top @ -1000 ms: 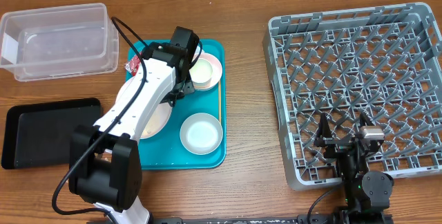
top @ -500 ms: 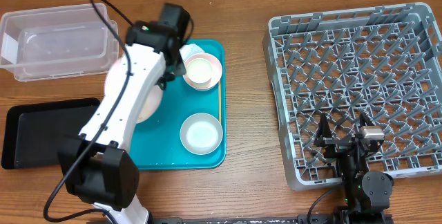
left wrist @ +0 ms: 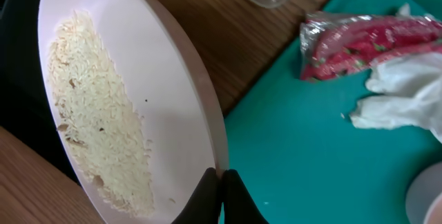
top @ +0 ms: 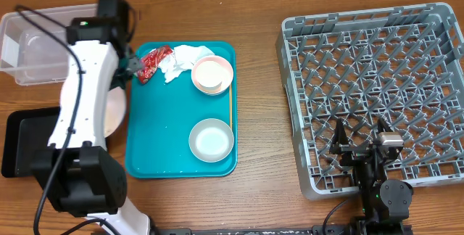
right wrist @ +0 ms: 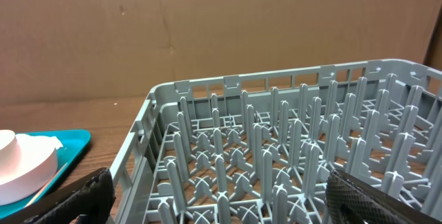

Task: Sort waste into correct bins and load items into the dishwasher
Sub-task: 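Tilt the plate over the black tray to dump the rice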

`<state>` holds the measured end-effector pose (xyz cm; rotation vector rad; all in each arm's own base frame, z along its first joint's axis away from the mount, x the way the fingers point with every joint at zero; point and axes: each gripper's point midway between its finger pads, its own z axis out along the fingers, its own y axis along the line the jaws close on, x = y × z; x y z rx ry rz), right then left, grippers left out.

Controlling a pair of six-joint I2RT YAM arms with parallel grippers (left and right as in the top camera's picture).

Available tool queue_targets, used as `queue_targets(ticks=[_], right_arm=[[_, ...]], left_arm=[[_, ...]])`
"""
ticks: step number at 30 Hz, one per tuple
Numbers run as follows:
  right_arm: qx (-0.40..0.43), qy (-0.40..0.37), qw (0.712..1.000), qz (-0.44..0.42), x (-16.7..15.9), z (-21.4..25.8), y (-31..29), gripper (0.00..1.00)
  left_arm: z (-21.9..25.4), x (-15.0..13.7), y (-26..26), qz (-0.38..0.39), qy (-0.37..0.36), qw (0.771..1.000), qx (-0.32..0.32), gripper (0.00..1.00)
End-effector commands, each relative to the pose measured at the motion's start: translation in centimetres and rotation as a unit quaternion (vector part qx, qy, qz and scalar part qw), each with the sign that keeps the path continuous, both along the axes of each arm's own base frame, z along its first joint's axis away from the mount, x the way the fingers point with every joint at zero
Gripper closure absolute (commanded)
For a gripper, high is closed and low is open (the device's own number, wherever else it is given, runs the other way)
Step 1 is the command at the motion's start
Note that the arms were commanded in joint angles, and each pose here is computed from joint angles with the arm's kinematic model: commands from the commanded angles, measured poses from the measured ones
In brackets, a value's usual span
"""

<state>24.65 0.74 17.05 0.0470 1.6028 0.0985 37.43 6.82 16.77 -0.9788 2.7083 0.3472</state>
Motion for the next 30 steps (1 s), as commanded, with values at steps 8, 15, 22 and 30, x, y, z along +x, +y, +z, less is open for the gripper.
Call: queue_targets(ticks=[8, 15, 22, 30], right_arm=[[0.0, 0.0, 1.0, 0.0, 0.0, -0.3, 0.0, 0.0], [0.0, 0.0, 1.0, 0.0, 0.0, -0.3, 0.0, 0.0], [0.0, 0.0, 1.0, 0.0, 0.0, -0.3, 0.0, 0.0], [0.0, 0.0, 1.0, 0.0, 0.0, -0.3, 0.0, 0.0]], left_arm=[[0.3, -0.1, 6.7, 0.079, -0.048, 0.992, -0.087, 0.96], [0.5, -0.2, 9.8, 0.081, -0.091, 0.981, -0.149, 0.96], [1.2, -0.7, 11.1, 0.088, -0.137, 0.959, -0.231, 0.96], [3.5, -0.5, 11.0, 0.06, -0.215, 0.913, -0.342, 0.96]])
